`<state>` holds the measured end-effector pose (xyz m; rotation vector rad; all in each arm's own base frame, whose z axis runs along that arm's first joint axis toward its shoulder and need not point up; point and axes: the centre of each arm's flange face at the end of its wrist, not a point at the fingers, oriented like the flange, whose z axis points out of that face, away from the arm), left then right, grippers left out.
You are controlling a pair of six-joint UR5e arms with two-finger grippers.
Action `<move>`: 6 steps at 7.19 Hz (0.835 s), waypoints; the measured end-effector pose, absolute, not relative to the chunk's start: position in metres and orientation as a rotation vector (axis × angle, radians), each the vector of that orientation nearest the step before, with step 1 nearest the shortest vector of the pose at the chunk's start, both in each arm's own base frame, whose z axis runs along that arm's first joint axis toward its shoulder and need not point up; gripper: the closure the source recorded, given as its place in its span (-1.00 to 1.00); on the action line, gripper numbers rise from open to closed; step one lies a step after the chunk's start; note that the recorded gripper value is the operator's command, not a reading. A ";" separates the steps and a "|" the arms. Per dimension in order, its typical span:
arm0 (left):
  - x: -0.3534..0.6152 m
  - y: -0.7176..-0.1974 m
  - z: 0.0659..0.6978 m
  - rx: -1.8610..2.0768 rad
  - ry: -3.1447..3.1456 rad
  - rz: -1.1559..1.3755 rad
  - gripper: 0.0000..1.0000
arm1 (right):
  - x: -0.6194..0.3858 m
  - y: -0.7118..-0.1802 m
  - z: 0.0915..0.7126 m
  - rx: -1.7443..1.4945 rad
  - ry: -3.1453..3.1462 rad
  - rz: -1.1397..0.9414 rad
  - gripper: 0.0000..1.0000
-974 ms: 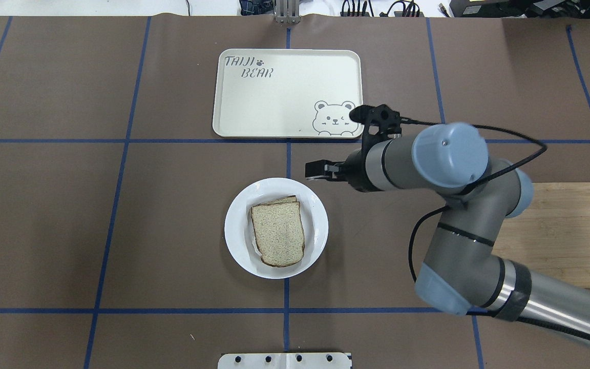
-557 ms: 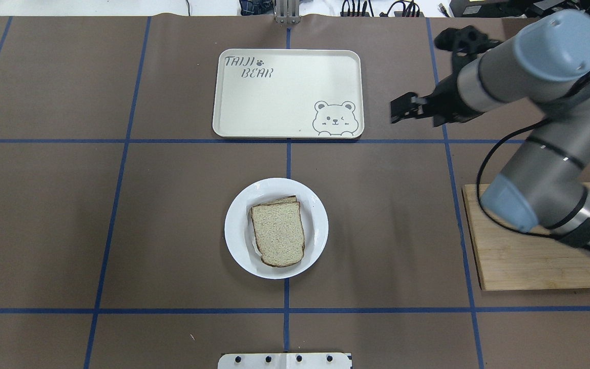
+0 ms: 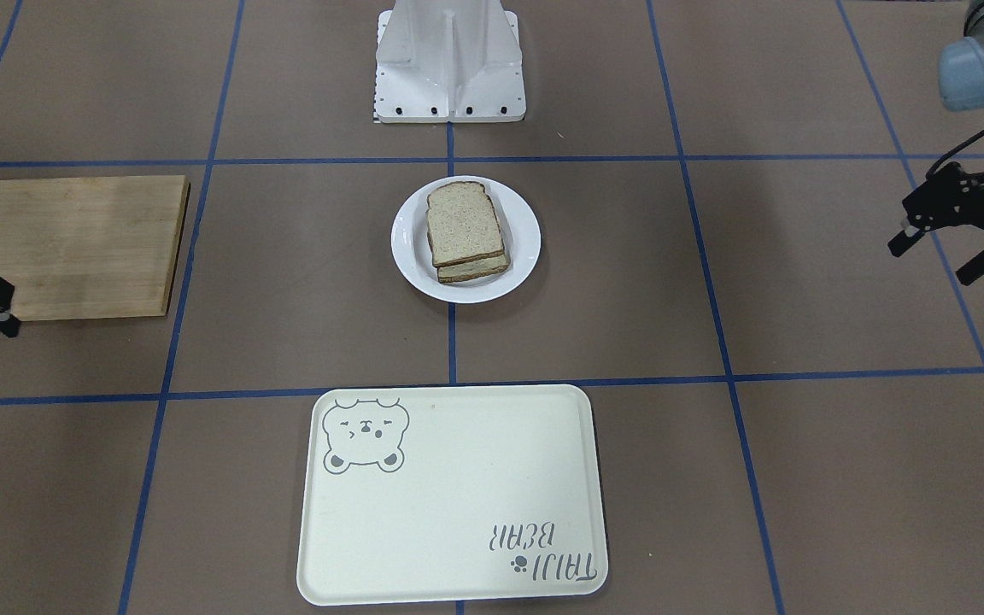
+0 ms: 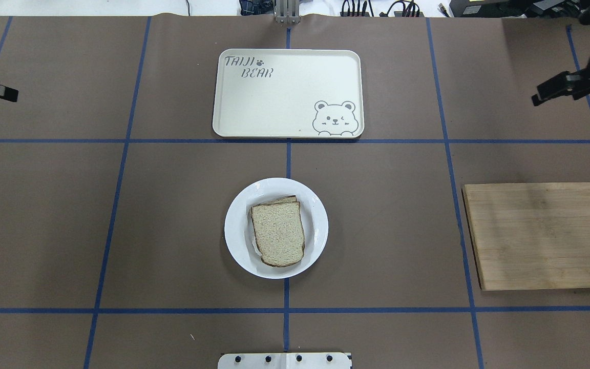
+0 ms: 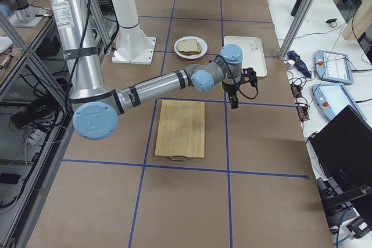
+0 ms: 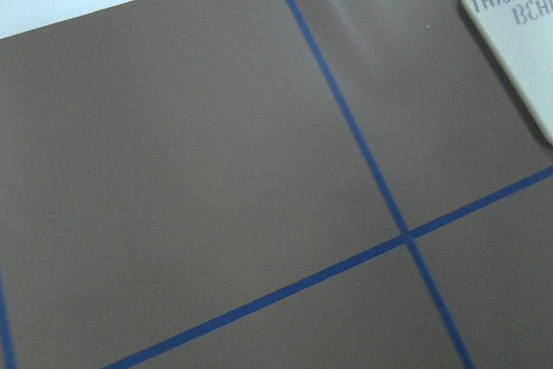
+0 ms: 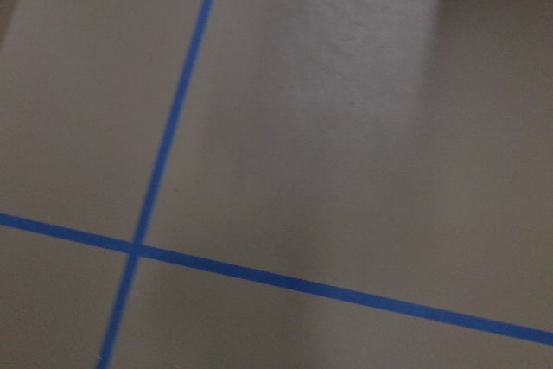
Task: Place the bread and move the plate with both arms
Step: 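Withdraw the right arm away while the left arm reaches in, then move the left gripper to the near rim of the white plate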
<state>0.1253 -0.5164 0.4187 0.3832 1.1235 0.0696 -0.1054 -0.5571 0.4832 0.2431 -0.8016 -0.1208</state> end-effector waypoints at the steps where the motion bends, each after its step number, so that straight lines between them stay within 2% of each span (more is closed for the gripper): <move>1: 0.154 -0.505 0.411 0.320 1.192 0.014 -0.97 | -0.065 -0.543 0.521 0.218 -0.761 -0.144 -1.00; 4: 0.249 -0.461 0.394 0.149 1.372 -0.102 -0.98 | 0.023 -0.466 0.623 0.118 -0.701 -0.118 -1.00; 6: 0.333 -0.444 0.377 0.163 1.409 -0.071 -0.97 | 0.053 -0.433 0.652 0.104 -0.693 -0.109 -1.00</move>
